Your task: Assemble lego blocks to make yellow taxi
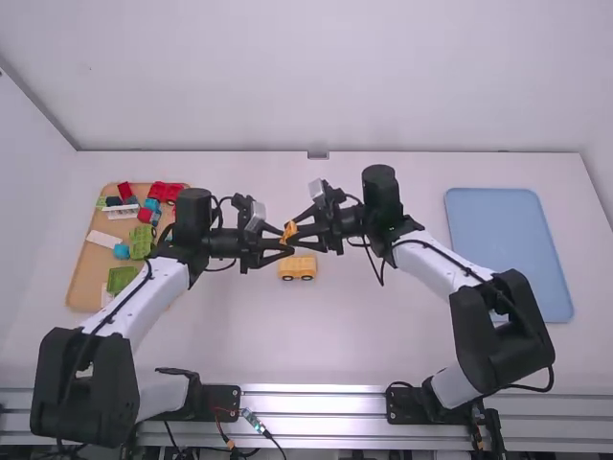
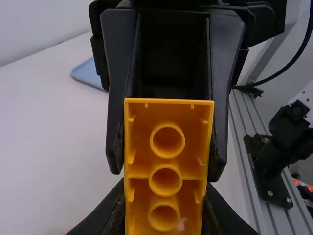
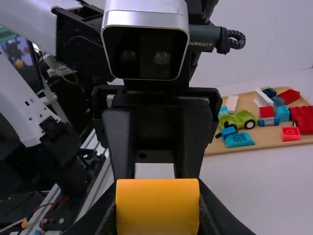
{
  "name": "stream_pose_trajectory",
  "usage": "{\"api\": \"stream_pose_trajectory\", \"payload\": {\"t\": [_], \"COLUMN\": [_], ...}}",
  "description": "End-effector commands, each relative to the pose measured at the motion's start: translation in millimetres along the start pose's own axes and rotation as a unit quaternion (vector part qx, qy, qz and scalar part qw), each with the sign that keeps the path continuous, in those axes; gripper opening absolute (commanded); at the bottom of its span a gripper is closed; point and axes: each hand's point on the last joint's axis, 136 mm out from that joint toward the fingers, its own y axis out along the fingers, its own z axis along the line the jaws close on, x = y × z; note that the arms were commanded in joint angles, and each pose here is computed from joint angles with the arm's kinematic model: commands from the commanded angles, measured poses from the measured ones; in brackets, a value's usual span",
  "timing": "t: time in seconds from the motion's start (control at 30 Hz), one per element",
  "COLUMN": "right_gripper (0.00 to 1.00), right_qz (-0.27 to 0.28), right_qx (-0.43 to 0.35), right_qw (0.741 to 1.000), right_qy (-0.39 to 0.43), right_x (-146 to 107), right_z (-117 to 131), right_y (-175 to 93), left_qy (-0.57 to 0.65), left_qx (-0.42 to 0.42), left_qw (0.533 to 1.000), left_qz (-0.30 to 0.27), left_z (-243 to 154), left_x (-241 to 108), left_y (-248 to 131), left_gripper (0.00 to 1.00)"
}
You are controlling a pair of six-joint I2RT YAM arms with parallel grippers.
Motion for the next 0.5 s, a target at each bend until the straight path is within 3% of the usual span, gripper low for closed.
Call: {"api": "stream_pose_trajectory", "payload": {"t": [0.0, 0.1, 0.13, 0.17, 0.47], "right_gripper": [0.20, 0.15, 0.15, 0.13, 0.14], "right_qz": [-0.003, -0.003, -0.003, -0.004, -0.014], "right_qx": [-0.004, -0.030, -0.030, -0.032, -0.142], "right_qw": [1.000, 0.999, 0.999, 0.999, 0.981], "right_qy": [-0.005, 0.020, 0.020, 0.021, 0.135], "right_x": [7.8, 7.8, 7.8, 8.3, -0.6], "right_z": [-5.1, -15.0, -15.1, -16.4, -58.3], "right_y": [0.6, -3.3, -3.6, -6.4, -43.5], "left_qy": [-0.024, -0.017, -0.016, -0.014, 0.020], "left_qx": [0.018, 0.032, 0.033, 0.044, 0.142], "left_qw": [1.000, 0.999, 0.999, 0.999, 0.989], "left_qz": [0.006, 0.010, 0.010, 0.011, 0.024], "left_z": [3.1, 8.0, 8.5, 12.5, 43.3], "left_x": [-3.3, -3.9, -3.8, -3.6, 4.6], "left_y": [0.0, -0.4, -0.3, -0.7, -9.2], "left_gripper": [0.45, 0.81, 0.83, 0.99, 0.99]}}
